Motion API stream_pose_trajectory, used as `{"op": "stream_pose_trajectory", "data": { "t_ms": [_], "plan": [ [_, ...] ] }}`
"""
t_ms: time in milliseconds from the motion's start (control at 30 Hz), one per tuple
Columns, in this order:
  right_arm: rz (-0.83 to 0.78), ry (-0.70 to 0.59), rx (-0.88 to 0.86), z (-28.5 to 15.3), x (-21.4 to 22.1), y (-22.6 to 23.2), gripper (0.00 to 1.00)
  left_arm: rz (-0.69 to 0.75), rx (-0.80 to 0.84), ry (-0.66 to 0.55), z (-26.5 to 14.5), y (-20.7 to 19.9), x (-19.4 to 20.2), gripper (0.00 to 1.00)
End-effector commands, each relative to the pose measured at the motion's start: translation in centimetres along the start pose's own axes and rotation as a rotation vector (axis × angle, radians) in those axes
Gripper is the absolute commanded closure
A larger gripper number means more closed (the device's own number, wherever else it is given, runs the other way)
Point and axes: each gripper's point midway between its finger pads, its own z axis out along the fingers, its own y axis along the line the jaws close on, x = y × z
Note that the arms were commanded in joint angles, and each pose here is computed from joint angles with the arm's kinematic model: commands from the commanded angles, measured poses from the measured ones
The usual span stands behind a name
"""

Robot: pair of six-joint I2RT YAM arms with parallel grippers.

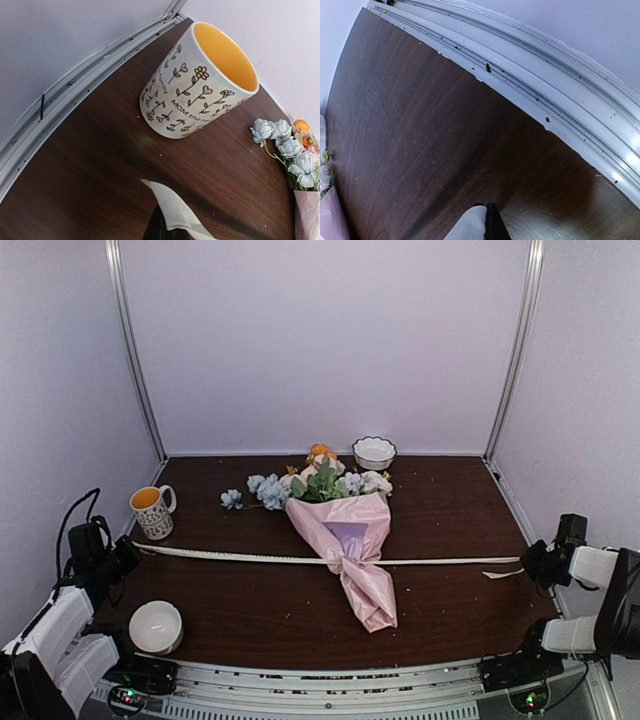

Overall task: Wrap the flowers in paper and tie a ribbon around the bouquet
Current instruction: Tie the ribbon around the folded bouquet.

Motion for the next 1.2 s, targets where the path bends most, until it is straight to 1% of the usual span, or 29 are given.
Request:
{"op": "stream_pose_trajectory", "data": {
  "t_ms": [0,167,300,400,533,667,767,833,867,900,933,1000,1100,1167],
  "plan": [
    [0.025,-0.172,0.104,-0.7,-4.7,-2.1,1.00,-0.091,-0.163,-0.181,-0.8,3.4,-3.8,1.00],
    [0.027,-0.174,0.110,-1.1,-5.3,-3.1,1.00,-0.120,-0.174,-0.189,-0.8,4.1,-3.9,1.00],
    [0.012,-0.197,0.108,-1.6,-5.8,-3.0,1.00,-0.131,-0.182,-0.194,-0.8,4.4,-4.1,1.00],
    [-0.003,-0.187,0.093,-1.6,-5.8,-2.6,1.00,-0.126,-0.183,-0.196,-0.9,4.4,-4.3,1.00],
    [0.023,-0.217,0.120,-1.8,-6.4,-3.2,1.00,-0.162,-0.191,-0.203,-0.9,5.0,-4.4,1.00],
    [0.021,-0.230,0.107,-2.2,-6.5,-3.2,1.00,-0.149,-0.196,-0.206,-1.0,5.0,-4.7,1.00],
    [-0.017,-0.234,0.053,-2.6,-6.5,-1.9,1.00,-0.112,-0.141,-0.214,-0.8,3.8,-5.3,1.00],
    [-0.094,-0.248,-0.031,-3.2,-6.4,1.0,1.00,-0.003,-0.043,-0.219,-0.8,0.8,-6.1,1.00],
    [-0.165,-0.255,-0.066,-3.7,-5.9,3.1,1.00,0.082,0.032,-0.208,-0.9,-2.0,-6.0,1.00],
    [-0.247,-0.269,-0.091,-4.5,-5.4,5.3,1.00,0.182,0.094,-0.232,-1.5,-5.0,-6.7,1.00],
    [-0.325,-0.260,-0.134,-5.1,-4.3,7.9,1.00,0.248,0.151,-0.240,-2.2,-7.8,-6.5,1.00],
    [-0.447,-0.264,-0.240,-7.2,-2.4,12.7,1.00,0.385,0.224,-0.276,-3.9,-12.2,-6.1,1.00],
    [-0.584,-0.288,-0.405,-11.1,0.1,18.9,1.00,0.515,0.358,-0.349,-7.0,-17.7,-6.0,1.00],
    [-0.691,-0.276,-0.532,-13.9,2.4,23.0,1.00,0.589,0.455,-0.352,-8.2,-21.1,-5.5,1.00]
  ]
}}
